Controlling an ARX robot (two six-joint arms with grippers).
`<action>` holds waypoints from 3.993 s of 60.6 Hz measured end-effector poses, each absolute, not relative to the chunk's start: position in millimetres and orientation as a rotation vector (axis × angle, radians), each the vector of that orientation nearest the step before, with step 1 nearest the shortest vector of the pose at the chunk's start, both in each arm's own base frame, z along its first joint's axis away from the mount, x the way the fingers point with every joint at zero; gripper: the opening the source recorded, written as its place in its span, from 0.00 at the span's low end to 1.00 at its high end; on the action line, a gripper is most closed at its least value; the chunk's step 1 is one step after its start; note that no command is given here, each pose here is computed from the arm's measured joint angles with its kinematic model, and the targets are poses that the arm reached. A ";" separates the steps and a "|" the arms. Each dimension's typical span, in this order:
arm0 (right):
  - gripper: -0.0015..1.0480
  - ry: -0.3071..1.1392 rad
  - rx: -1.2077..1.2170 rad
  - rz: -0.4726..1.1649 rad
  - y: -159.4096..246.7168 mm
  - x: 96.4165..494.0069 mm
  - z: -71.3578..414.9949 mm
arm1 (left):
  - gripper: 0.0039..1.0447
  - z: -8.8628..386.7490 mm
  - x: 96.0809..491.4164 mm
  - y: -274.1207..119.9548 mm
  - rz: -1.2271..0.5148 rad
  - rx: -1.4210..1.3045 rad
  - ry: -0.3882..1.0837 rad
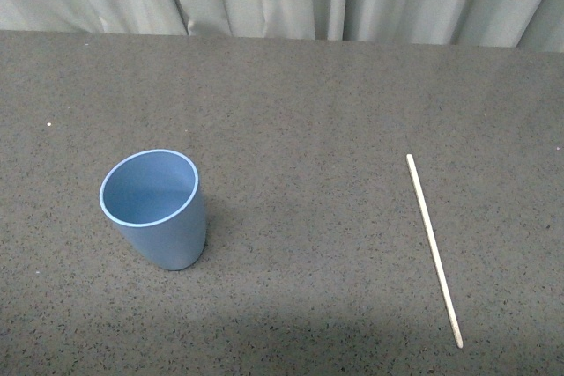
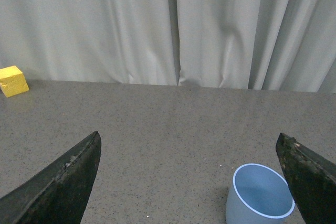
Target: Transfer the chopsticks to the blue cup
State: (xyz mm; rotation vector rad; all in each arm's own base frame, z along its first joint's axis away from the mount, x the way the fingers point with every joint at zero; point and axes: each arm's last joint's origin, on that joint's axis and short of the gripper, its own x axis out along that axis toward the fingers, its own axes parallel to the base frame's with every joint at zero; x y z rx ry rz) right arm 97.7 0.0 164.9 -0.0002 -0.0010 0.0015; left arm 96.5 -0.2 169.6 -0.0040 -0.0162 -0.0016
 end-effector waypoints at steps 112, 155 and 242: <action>0.91 0.314 -0.195 -0.133 8.8 135.1 171.9 | 0.94 169.6 96.6 -0.1 -0.001 -0.004 -0.016; 0.91 1.151 0.046 0.075 76.6 309.2 93.5 | 0.94 169.6 96.5 -0.1 -0.001 -0.004 -0.016; 0.01 1.184 0.004 0.037 107.9 327.6 60.4 | 0.94 169.6 96.5 -0.1 -0.001 -0.004 -0.016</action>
